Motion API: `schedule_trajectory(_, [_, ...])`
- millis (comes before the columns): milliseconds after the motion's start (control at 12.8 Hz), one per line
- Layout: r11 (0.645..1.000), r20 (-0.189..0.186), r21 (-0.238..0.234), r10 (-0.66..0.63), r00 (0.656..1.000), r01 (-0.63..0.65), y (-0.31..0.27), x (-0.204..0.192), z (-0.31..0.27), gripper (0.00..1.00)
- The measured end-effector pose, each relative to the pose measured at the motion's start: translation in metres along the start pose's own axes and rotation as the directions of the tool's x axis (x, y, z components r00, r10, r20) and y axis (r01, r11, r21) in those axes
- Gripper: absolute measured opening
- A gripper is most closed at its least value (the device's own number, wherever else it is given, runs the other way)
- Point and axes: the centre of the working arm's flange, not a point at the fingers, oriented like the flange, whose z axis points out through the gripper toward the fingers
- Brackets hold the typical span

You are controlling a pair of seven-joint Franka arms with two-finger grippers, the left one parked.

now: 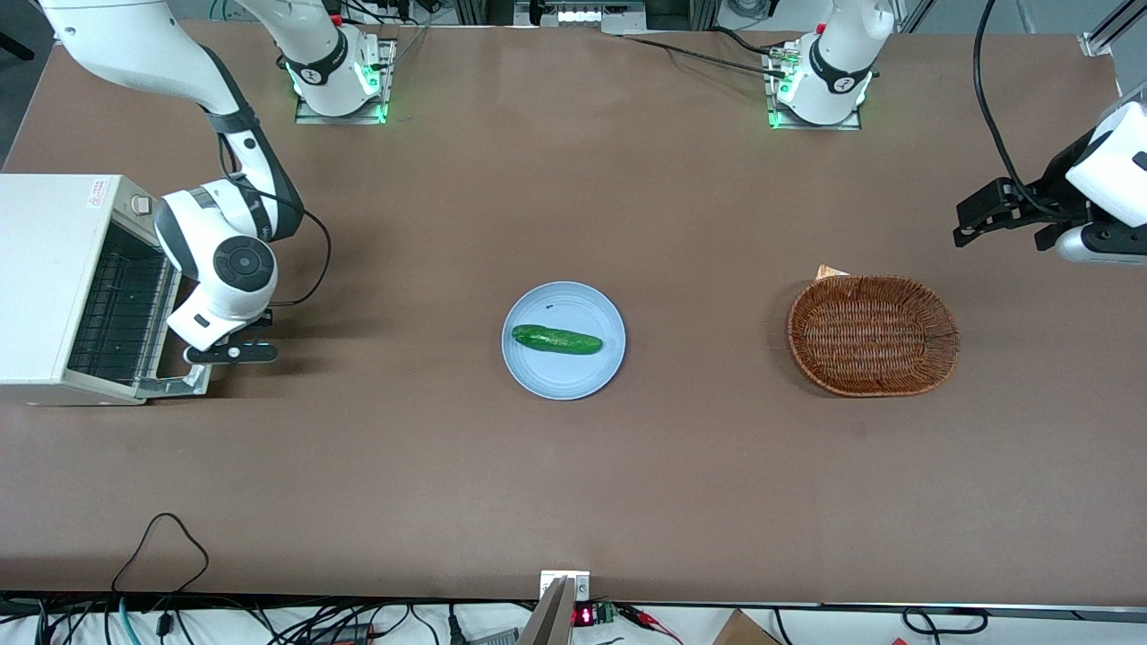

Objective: Open oven door with right arm only

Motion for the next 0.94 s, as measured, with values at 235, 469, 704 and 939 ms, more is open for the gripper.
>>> schedule_trajectory(235, [1.000,0.017,0.002,-0.018,1.000,0.018,-0.011,-0.001,0.010,0.01])
schedule_trajectory(469, [1.000,0.029,0.003,-0.030,0.999,0.030,-0.017,-0.002,0.017,0.01])
schedule_trajectory(704, [0.999,0.044,0.003,-0.044,0.998,0.044,-0.025,-0.004,0.025,0.01])
schedule_trajectory(939, [0.998,0.060,0.004,-0.058,0.997,0.058,-0.034,-0.005,0.034,0.01])
